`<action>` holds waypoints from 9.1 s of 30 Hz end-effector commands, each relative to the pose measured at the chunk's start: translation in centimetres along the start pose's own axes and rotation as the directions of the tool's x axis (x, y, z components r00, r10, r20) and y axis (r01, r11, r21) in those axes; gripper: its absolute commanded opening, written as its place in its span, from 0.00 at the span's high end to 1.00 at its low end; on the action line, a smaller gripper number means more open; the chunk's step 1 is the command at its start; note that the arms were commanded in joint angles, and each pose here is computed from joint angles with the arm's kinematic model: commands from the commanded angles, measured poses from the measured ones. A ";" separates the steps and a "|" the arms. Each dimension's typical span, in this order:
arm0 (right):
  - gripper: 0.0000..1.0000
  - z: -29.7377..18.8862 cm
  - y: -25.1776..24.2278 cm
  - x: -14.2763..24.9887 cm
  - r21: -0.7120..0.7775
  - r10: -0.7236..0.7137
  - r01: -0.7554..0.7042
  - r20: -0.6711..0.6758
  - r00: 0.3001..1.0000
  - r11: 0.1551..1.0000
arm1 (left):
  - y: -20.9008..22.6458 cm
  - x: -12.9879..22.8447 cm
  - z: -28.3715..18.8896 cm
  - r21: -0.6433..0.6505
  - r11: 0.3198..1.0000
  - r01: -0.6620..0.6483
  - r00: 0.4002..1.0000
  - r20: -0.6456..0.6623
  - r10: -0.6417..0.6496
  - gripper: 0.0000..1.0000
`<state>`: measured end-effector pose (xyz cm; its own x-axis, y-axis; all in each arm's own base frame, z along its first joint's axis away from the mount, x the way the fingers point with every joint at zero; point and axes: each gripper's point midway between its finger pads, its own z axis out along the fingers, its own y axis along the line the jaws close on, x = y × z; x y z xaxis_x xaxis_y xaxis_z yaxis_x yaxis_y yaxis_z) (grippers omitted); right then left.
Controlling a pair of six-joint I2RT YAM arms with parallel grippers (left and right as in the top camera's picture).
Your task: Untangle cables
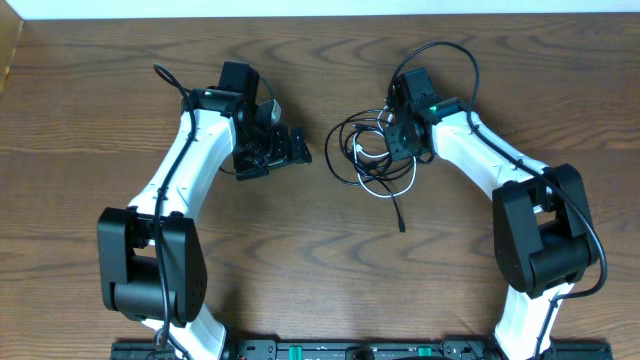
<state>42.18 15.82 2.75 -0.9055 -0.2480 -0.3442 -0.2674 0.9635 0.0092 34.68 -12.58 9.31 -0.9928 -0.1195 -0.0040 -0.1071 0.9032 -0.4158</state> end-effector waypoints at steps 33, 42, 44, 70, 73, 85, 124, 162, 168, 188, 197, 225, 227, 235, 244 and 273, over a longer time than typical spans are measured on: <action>0.99 -11.3 3.7 -5.7 -0.278 0.216 -0.137 0.278 0.936 0.951 | 0.4 0.3 0.5 -0.011 1.000 0.013 1.000 -0.013 -0.013 0.02; 0.99 -26.4 5.1 -9.0 -0.428 0.268 0.007 0.580 0.770 0.904 | 0.4 0.3 0.5 -0.011 1.000 0.013 1.000 -0.013 -0.013 0.02; 0.99 -29.2 5.1 -9.2 -0.432 0.274 0.039 0.635 0.722 0.901 | 0.4 0.3 0.5 -0.011 1.000 0.013 1.000 -0.013 -0.013 0.03; 0.65 -4.4 -2.8 1.5 0.138 0.236 -0.239 0.033 0.971 0.961 | 0.3 0.1 0.5 -0.008 1.000 0.009 1.000 -0.003 -0.009 0.02; 0.67 -2.6 -2.8 2.4 0.153 0.235 -0.231 -0.011 0.972 0.961 | 0.3 0.0 0.5 -0.006 1.000 0.007 1.000 0.000 -0.007 0.02; 0.84 0.8 -2.2 4.3 0.143 0.235 -0.219 -0.104 0.966 0.965 | 0.2 -0.2 0.5 -0.004 1.000 0.005 1.000 0.007 -0.004 0.02; 0.99 -20.4 6.1 -5.9 -0.474 0.290 -0.120 0.304 0.908 0.872 | 0.2 -0.2 0.5 -0.005 1.000 0.005 1.000 0.006 -0.005 0.02; 0.44 -3.3 3.5 5.6 -0.213 0.026 -0.080 -0.245 0.969 0.974 | 0.2 -0.2 0.5 -0.004 1.000 0.005 1.000 0.007 -0.004 0.02; 0.66 -2.1 5.2 5.0 -0.313 0.004 -0.078 -0.228 0.974 0.946 | 0.2 -0.2 0.5 -0.004 1.000 0.005 1.000 0.007 -0.004 0.03; 0.99 -29.5 6.6 -8.1 -0.844 0.284 0.097 0.283 0.916 0.527 | 0.2 -0.2 0.5 -0.005 1.000 0.004 1.000 0.007 -0.004 0.02; 0.99 -40.0 6.9 -11.0 -0.849 0.407 0.280 0.472 0.782 0.448 | 0.2 -0.2 0.5 -0.004 1.000 0.005 1.000 0.007 -0.004 0.03; 0.99 -42.3 5.1 -13.3 -0.911 0.587 0.166 0.374 0.718 0.378 | -3.8 2.0 -2.0 0.264 0.933 -0.244 0.966 -0.018 0.258 0.03; 0.98 -41.4 4.8 -13.4 -0.917 0.602 0.117 0.343 0.721 0.382 | -6.2 2.6 -4.2 0.391 0.840 -0.377 0.922 0.067 0.382 0.02; 0.98 -41.0 6.5 -13.1 -0.924 0.592 0.099 0.317 0.741 0.370 | -10.5 2.7 -12.6 0.333 0.672 -0.662 0.741 0.421 0.523 0.02; 0.98 -37.5 9.2 -12.6 -0.907 0.602 -0.032 0.252 0.758 0.420 | -14.5 4.4 -19.0 0.364 0.556 -0.747 0.645 0.598 0.476 0.02; 0.98 -37.7 14.2 -11.4 -0.927 0.579 -0.057 0.183 0.794 0.371 | -19.9 6.6 -20.6 0.359 0.344 -0.868 0.494 0.697 0.520 0.51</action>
<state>36.42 28.28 42.04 -0.8136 0.3785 -0.4415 -0.3533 0.2812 0.8922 30.21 -22.54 34.95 -0.5347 0.1272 -0.8354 0.8175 0.3282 -0.4733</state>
